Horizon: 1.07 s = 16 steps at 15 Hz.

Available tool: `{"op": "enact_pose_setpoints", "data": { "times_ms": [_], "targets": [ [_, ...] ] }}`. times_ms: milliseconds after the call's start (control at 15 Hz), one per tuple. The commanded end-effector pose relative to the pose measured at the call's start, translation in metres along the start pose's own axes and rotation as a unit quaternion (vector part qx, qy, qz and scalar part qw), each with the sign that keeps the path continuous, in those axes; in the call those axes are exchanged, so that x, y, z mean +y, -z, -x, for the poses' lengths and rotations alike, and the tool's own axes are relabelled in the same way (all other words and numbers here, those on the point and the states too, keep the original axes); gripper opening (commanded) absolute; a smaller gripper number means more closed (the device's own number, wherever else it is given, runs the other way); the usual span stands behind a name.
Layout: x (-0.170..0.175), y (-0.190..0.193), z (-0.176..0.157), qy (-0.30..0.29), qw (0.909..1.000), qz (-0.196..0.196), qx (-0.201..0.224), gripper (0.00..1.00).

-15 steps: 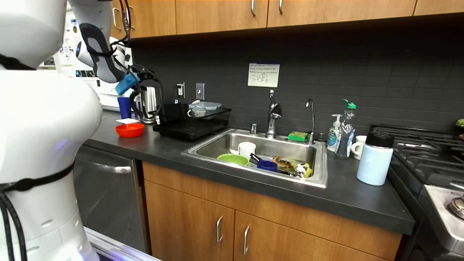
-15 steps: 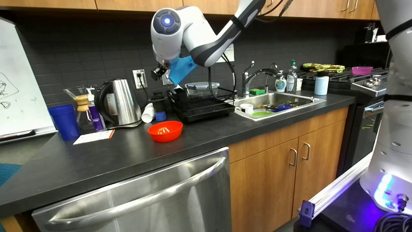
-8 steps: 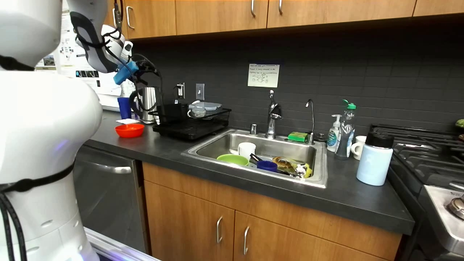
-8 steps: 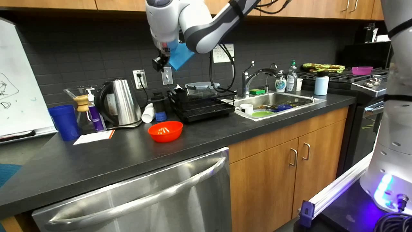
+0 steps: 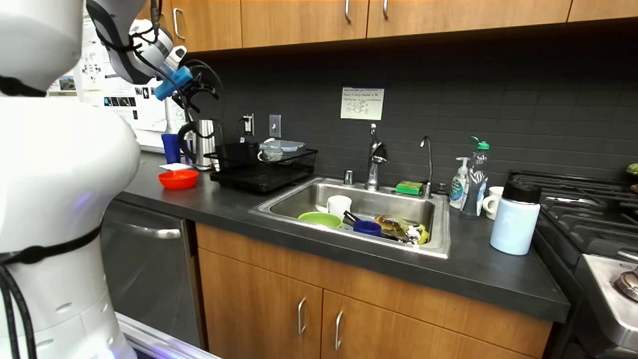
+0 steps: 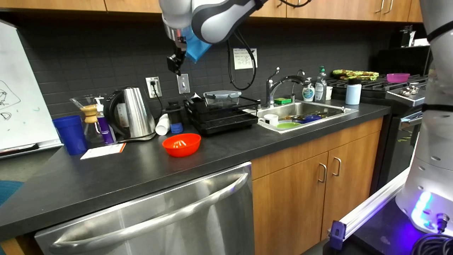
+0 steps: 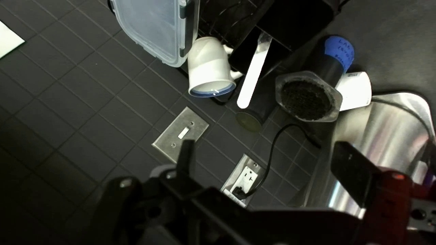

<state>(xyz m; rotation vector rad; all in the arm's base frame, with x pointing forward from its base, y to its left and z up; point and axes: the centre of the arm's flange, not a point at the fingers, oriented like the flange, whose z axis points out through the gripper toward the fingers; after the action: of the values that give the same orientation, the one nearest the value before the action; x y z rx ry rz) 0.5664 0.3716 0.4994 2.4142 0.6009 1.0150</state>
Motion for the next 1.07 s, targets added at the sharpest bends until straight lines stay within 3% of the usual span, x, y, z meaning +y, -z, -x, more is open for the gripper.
{"op": "enact_pose_setpoints", "data": {
  "times_ms": [0,400,733,1000],
  "targets": [
    [-0.015,-0.023,-0.020,0.031,0.9988,-0.015,-0.034,1.00],
    [-0.026,-0.064,-0.028,0.043,0.9962,-0.011,-0.075,1.00],
    [-0.016,-0.086,-0.040,0.001,0.9939,0.025,-0.108,1.00],
    [-0.020,-0.094,-0.050,-0.030,0.9913,0.011,-0.128,1.00]
  ]
}}
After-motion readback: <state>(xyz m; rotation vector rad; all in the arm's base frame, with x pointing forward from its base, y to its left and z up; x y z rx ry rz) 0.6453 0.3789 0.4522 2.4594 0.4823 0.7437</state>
